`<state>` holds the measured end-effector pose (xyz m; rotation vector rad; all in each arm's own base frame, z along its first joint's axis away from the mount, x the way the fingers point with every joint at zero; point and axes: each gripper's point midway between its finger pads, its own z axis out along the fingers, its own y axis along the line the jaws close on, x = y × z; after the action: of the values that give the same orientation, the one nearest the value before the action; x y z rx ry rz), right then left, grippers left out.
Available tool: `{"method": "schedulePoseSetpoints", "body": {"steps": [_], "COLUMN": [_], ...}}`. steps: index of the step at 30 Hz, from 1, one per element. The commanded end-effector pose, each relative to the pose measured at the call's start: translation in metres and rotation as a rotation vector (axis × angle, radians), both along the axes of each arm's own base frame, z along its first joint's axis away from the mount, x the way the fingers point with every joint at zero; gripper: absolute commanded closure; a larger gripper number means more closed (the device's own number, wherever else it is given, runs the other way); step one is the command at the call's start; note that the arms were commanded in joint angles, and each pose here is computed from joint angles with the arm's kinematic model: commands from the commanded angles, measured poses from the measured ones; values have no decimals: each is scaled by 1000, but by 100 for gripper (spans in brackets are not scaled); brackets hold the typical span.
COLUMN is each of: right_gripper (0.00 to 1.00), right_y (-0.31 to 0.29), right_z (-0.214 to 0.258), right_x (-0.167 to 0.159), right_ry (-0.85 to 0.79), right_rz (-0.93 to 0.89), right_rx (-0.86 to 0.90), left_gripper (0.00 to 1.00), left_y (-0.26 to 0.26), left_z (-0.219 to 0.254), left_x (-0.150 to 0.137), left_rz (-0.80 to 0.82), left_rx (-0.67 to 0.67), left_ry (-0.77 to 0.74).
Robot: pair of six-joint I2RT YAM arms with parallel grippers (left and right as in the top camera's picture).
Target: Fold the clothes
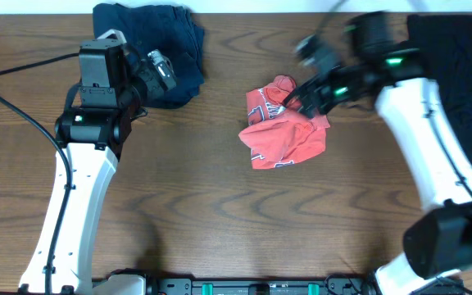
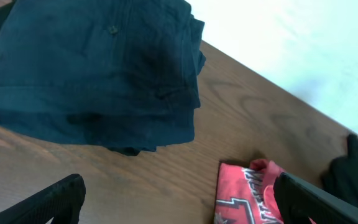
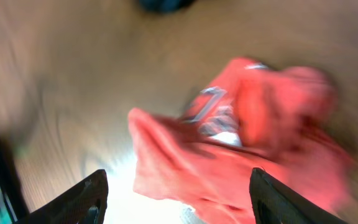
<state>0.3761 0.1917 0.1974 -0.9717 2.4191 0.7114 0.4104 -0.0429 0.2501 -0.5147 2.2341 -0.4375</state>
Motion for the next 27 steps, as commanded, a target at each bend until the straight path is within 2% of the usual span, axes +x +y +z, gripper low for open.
{"method": "schedulePoseSetpoints", "body": {"steps": [1, 5, 11, 15, 19, 25, 27], "right_gripper": [29, 32, 46, 54, 65, 74, 80], "right_y": [22, 35, 38, 41, 44, 46, 46], "right_z": [-27, -59, -103, -116, -114, -110, -108], "right_x": [-17, -24, -15, -9, -2, 2, 2], "right_ry": [-96, -111, -117, -114, -137, -136, -141], "right_rz": [265, 360, 398, 393, 362, 315, 313], "right_rx": [-147, -320, -514, -520, -509, -495, -493], "left_gripper": [2, 2, 2, 2, 2, 2, 2], "left_y": [2, 3, 3, 3, 3, 3, 3], "left_z": [-1, -2, -13, -20, -23, -24, -24], "left_x": [0, 1, 3, 2, 2, 2, 2], "left_rz": [-43, -50, -51, -53, -53, -53, -53], "left_rx": [65, 79, 80, 81, 81, 81, 81], "left_ry": [-8, -7, 24, 50, 59, 62, 61]}}
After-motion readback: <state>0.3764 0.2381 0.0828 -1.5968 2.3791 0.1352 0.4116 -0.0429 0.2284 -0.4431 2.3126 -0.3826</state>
